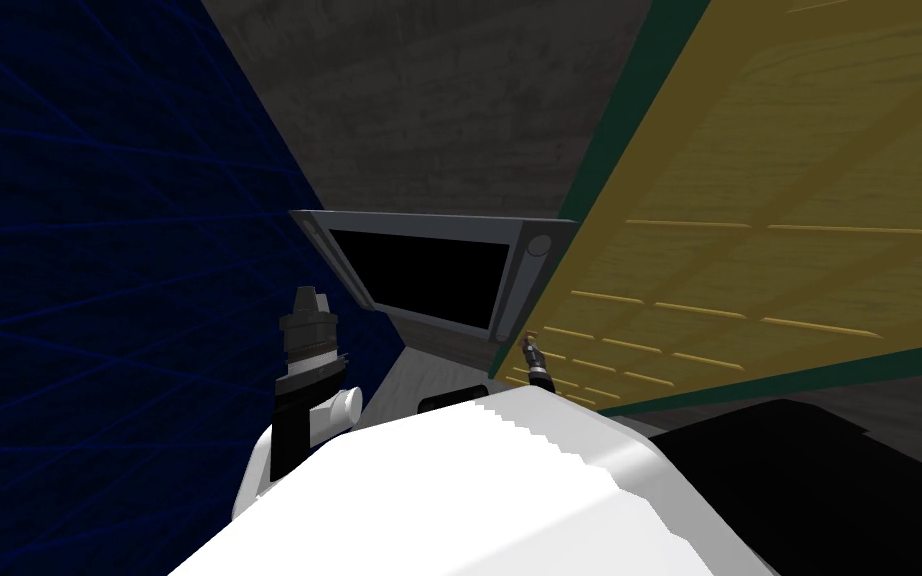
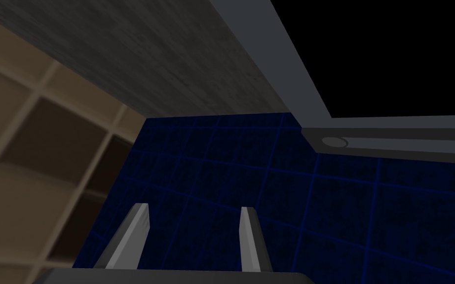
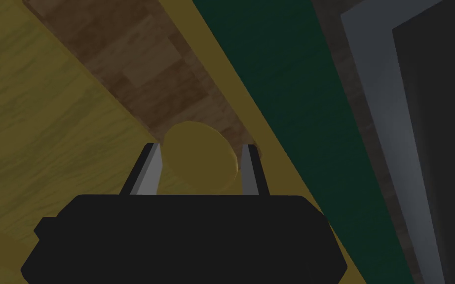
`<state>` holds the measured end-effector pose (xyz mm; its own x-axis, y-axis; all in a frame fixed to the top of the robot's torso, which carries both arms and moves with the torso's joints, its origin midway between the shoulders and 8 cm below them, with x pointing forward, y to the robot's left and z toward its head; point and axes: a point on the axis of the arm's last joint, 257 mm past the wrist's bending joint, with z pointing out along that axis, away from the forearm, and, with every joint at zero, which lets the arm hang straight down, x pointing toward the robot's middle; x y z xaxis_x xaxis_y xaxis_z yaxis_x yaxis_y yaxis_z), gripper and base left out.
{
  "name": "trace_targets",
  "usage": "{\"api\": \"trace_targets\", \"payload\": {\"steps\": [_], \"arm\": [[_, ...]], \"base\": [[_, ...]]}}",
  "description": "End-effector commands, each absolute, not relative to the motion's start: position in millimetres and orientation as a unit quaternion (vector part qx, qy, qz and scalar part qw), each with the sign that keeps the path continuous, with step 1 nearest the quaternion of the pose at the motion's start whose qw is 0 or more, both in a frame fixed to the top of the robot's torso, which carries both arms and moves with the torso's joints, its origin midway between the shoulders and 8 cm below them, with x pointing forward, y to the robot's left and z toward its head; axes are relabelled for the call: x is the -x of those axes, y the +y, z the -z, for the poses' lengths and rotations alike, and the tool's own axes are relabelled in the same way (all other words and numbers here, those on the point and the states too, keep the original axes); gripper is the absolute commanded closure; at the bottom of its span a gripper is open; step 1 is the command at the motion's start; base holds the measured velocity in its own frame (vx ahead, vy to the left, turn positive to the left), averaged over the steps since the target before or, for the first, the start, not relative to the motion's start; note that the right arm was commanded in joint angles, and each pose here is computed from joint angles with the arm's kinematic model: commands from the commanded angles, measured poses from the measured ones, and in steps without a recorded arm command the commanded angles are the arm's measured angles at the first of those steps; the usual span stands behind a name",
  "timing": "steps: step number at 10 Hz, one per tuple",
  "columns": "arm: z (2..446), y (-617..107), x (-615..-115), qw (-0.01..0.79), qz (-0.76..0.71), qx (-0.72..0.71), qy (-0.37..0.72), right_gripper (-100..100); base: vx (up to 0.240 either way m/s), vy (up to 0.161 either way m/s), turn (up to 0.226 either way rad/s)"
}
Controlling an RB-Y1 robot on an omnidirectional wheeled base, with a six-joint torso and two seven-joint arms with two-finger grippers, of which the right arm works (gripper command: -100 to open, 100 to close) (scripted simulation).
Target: Pull the door open
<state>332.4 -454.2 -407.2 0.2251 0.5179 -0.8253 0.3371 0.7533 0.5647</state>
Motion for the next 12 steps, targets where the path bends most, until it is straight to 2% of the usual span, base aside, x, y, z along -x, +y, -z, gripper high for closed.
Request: {"api": "trace_targets", "payload": {"steps": [1, 12], "arm": [[408.2, -452.3, -334.4, 0.700, -0.085, -0.362, 0.610, 100], [408.4, -450.9, -342.5, 0.682, -0.178, -0.439, 0.557, 100]], "base": [[-0.038, -0.006, 0.025], [-0.027, 0.000, 0.016]]}}
